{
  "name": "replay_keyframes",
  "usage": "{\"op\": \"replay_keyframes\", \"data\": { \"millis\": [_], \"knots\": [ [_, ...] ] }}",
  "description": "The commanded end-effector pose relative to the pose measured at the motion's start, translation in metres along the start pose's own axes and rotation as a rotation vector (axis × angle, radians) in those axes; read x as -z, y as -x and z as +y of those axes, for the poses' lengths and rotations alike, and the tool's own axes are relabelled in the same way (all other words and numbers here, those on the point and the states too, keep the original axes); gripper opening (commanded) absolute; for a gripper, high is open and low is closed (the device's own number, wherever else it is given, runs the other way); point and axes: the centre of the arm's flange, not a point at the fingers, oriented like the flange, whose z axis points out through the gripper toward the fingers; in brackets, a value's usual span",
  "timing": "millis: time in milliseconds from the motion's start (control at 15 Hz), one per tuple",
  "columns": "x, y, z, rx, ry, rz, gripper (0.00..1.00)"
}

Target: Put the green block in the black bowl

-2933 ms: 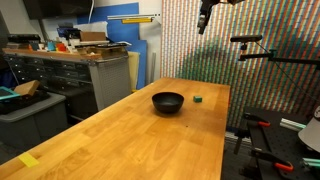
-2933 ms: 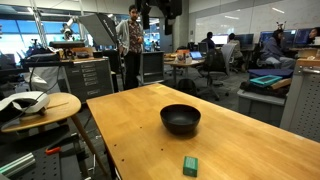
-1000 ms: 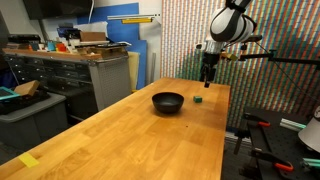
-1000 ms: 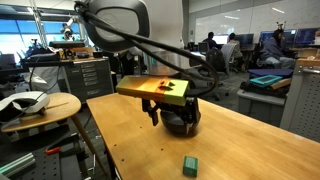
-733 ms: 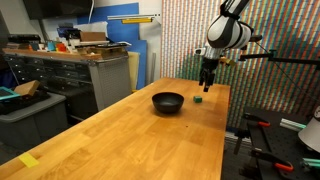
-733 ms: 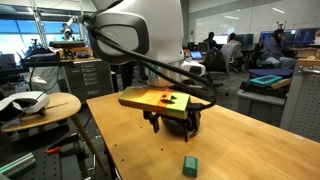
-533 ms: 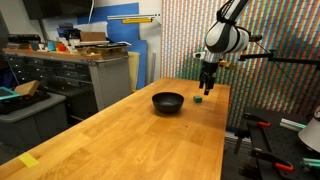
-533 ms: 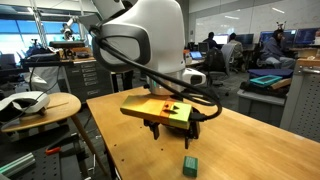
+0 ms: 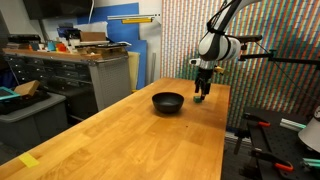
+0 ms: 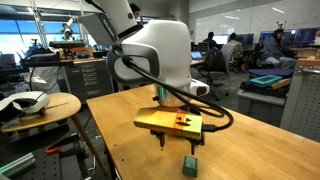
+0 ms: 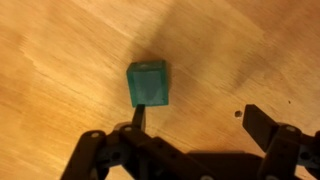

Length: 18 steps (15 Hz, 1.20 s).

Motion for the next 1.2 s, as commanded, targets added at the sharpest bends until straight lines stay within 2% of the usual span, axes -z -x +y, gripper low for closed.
{"op": "replay_keyframes", "data": {
  "millis": [0, 333, 400, 467, 667, 933, 1133],
  "knots": [
    [-0.018, 0.001, 0.023, 0.028, 0.02, 0.01, 1.0],
    [-0.031, 0.012, 0.039, 0.025, 0.016, -0.011, 1.0],
    [-0.032, 0.013, 0.041, 0.02, 0.01, -0.012, 0.75],
    [-0.032, 0.015, 0.042, 0.019, 0.007, -0.012, 0.75],
    [-0.029, 0.018, 0.043, 0.022, 0.008, -0.01, 0.49],
    [-0.02, 0.02, 0.036, 0.021, 0.007, -0.007, 0.19],
    [-0.012, 0.02, 0.03, 0.008, 0.005, -0.005, 0.21]
  ]
}}
